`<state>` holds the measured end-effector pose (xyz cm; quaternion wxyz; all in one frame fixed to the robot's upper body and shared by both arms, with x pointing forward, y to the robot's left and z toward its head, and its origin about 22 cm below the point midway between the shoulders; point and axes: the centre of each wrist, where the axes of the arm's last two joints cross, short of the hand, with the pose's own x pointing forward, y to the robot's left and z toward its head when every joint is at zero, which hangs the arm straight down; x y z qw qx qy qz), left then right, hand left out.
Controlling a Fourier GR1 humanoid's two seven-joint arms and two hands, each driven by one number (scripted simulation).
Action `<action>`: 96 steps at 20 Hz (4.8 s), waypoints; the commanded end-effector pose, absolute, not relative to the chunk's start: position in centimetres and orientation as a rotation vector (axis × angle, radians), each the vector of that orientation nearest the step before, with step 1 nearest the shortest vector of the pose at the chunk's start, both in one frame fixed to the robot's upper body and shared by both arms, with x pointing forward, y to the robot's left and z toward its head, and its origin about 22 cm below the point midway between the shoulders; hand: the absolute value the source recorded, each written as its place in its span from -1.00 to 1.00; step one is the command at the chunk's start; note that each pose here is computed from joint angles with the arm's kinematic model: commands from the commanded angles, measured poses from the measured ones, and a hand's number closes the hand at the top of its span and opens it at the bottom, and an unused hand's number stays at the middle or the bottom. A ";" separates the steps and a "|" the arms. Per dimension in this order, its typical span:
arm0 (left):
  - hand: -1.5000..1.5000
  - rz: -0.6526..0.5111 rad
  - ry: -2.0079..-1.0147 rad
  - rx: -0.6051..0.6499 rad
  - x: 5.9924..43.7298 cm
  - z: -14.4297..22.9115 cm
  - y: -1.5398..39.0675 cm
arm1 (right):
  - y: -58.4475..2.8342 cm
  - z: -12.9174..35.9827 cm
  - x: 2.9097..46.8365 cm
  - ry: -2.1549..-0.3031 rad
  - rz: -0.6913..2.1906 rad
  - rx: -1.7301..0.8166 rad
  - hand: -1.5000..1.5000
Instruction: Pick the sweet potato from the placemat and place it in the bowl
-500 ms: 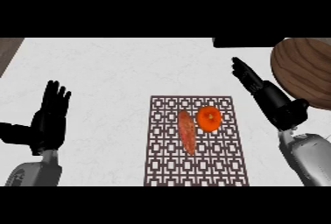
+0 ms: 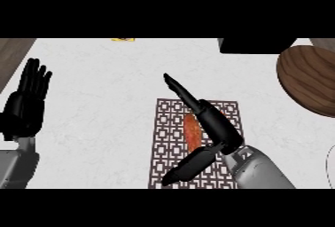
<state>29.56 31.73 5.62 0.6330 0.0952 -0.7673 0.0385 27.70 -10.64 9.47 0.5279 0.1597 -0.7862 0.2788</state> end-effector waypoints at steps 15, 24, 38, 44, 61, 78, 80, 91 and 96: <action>0.00 0.028 -1.772 0.266 29.4 7.6 33.0 | -12.6 17.4 20.1 -1.893 1.072 -0.245 -1.00; 0.00 0.019 -1.780 0.250 29.1 8.2 33.0 | -14.7 19.9 21.0 -1.427 1.559 -0.323 -1.00; 0.00 0.020 -1.770 0.214 29.0 7.3 32.6 | -12.9 18.0 24.0 -1.282 1.606 -0.321 -1.00; 0.00 0.029 -1.773 0.248 29.7 6.7 32.3 | -13.2 15.8 25.1 -1.214 1.627 -0.307 -1.00; 0.00 0.030 -1.769 0.233 29.6 7.9 33.8 | -14.0 8.7 27.6 -1.284 1.605 -0.283 -1.00; 0.00 0.026 -1.789 0.268 30.9 9.1 33.9 | -10.9 4.5 27.5 -1.211 1.652 -0.307 -1.00; 0.00 0.024 -1.791 0.238 30.8 9.0 31.5 | -10.2 3.1 29.8 -1.179 1.657 -0.302 -1.00; 0.00 0.030 -1.780 0.236 30.0 7.4 32.3 | -11.6 0.9 31.1 -1.180 1.674 -0.352 1.00; 0.00 0.030 -1.784 0.236 29.3 7.0 33.6 | -12.8 0.2 31.3 -1.306 1.635 -0.368 1.00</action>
